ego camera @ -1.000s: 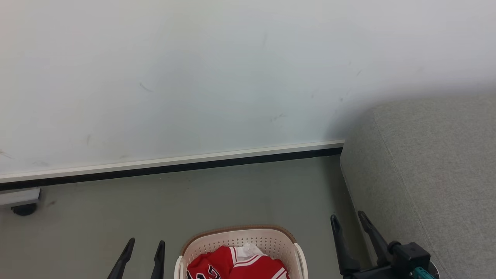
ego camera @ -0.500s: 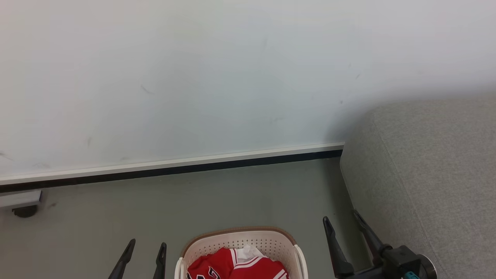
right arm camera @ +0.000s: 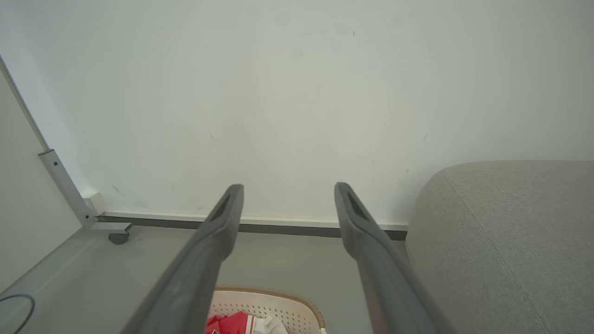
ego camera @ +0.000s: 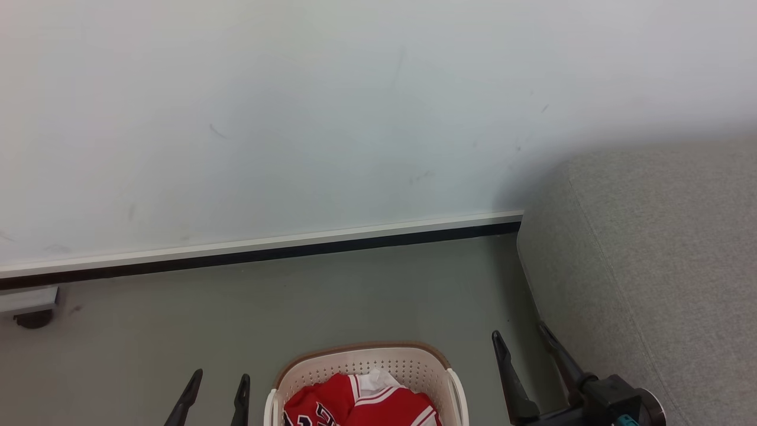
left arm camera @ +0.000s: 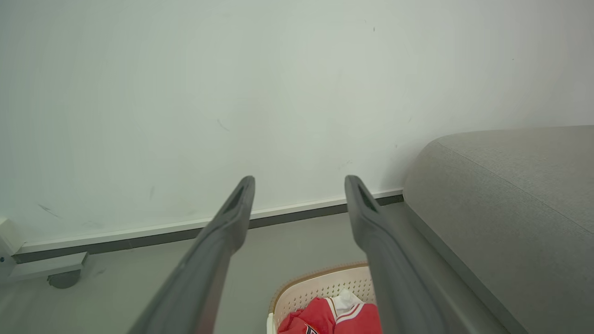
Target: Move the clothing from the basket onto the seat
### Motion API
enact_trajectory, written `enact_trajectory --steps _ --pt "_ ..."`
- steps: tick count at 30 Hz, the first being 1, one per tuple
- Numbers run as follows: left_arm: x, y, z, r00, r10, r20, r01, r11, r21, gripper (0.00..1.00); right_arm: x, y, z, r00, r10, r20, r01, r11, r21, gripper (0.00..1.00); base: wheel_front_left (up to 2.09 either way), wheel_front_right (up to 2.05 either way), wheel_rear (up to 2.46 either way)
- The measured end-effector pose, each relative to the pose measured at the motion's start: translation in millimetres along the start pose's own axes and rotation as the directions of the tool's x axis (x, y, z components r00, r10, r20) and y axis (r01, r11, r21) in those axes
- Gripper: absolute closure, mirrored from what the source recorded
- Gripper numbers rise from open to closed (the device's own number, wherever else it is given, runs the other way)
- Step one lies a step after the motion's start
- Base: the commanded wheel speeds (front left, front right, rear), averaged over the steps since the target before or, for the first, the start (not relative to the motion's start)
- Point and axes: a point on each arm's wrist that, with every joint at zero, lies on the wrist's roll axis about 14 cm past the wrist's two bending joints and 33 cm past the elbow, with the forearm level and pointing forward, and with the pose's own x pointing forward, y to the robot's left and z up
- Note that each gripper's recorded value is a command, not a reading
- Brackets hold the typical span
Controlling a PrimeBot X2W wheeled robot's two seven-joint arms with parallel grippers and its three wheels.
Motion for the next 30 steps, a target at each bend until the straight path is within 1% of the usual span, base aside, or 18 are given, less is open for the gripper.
enact_trajectory --steps 7,15,18,20,21,22,24,30 --pt "2.7 -8.7 -18.9 0.998 -0.035 -0.056 0.035 0.999 -0.009 0.00 3.7 -6.4 -0.7 1.000 -0.017 0.000 0.017 1.000 0.003 0.00 0.00 0.00 0.00" --pt "11.7 -27.9 -53.4 0.981 -0.124 -0.152 0.120 0.992 -0.033 0.00 20.9 -23.9 12.9 0.998 -0.050 0.049 0.051 0.999 -0.008 0.00 0.00 0.00 0.00" --pt "17.4 -36.3 -72.8 0.965 -0.164 -0.203 0.158 0.986 -0.042 0.00 33.1 -31.3 22.5 0.995 -0.055 0.082 0.057 0.998 -0.022 0.00 0.00 0.00 0.00" --pt "17.7 -41.6 -93.8 0.948 -0.183 -0.261 0.169 0.983 -0.073 0.00 39.5 -38.1 27.9 0.992 -0.068 0.103 0.071 0.997 -0.024 0.00 0.00 0.00 0.00" --pt "16.8 -43.0 -105.7 0.937 -0.188 -0.295 0.169 0.982 -0.091 0.00 42.5 -40.3 28.1 0.992 -0.071 0.106 0.074 0.997 -0.024 0.00 0.00 0.00 0.00" --pt "16.8 -43.0 -105.7 0.937 -0.188 -0.295 0.169 0.982 -0.091 0.00 42.5 -40.3 28.1 0.992 -0.071 0.106 0.074 0.997 -0.024 0.00 0.00 0.00 0.00" --pt "20.3 -45.1 -122.8 0.917 -0.208 -0.340 0.186 0.978 -0.095 0.00 49.1 -41.7 28.7 0.991 -0.069 0.114 0.072 0.997 -0.023 0.00 0.00 0.00 0.00" --pt "44.9 -66.3 -150.7 0.868 -0.316 -0.382 0.301 0.948 -0.101 0.00 69.0 -49.6 23.4 0.990 -0.068 0.121 0.072 0.997 -0.028 0.00 0.00 0.00 0.00"
